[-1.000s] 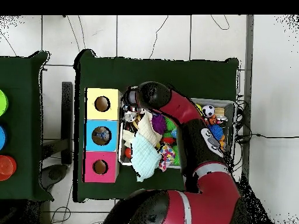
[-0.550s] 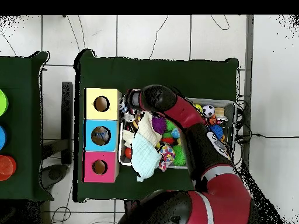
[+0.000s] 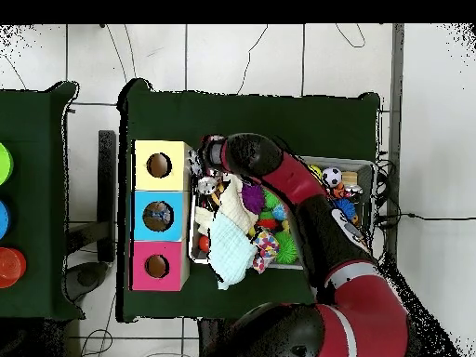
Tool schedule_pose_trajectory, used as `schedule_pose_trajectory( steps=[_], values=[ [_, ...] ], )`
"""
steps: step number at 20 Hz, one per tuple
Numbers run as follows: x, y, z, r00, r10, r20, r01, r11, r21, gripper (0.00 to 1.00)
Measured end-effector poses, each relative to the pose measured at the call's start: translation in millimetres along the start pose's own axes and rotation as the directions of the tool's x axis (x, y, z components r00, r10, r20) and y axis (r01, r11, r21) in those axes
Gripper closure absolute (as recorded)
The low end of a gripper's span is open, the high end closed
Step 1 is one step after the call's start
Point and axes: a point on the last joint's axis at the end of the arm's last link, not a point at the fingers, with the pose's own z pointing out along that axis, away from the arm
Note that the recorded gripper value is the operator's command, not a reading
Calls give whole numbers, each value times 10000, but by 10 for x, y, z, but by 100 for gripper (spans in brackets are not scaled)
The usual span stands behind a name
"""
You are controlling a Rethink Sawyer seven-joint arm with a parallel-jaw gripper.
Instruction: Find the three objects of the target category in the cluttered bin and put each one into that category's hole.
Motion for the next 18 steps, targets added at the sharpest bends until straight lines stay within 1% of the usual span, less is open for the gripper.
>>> schedule_pose_trajectory(
  steps=[3, 4, 5, 7, 9, 12, 18],
  values=[
    [48, 51, -3, 9999, -44, -95, 42, 9998, -205, 100],
    [102, 64, 9, 9998, -92, -195, 88, 9997, -236, 100],
    [122, 66, 15, 9997, -112, -228, 106, 9997, -235, 100],
    [234, 69, 50, 9989, -213, -419, 204, 9995, -222, 100],
    [287, 76, 53, 9984, -263, -498, 250, 9993, -265, 100],
    [319, 65, 34, 9978, -267, -613, 249, 9992, -297, 100],
    [333, 54, 15, 9978, -290, -602, 274, 9992, -283, 100]
  ],
)
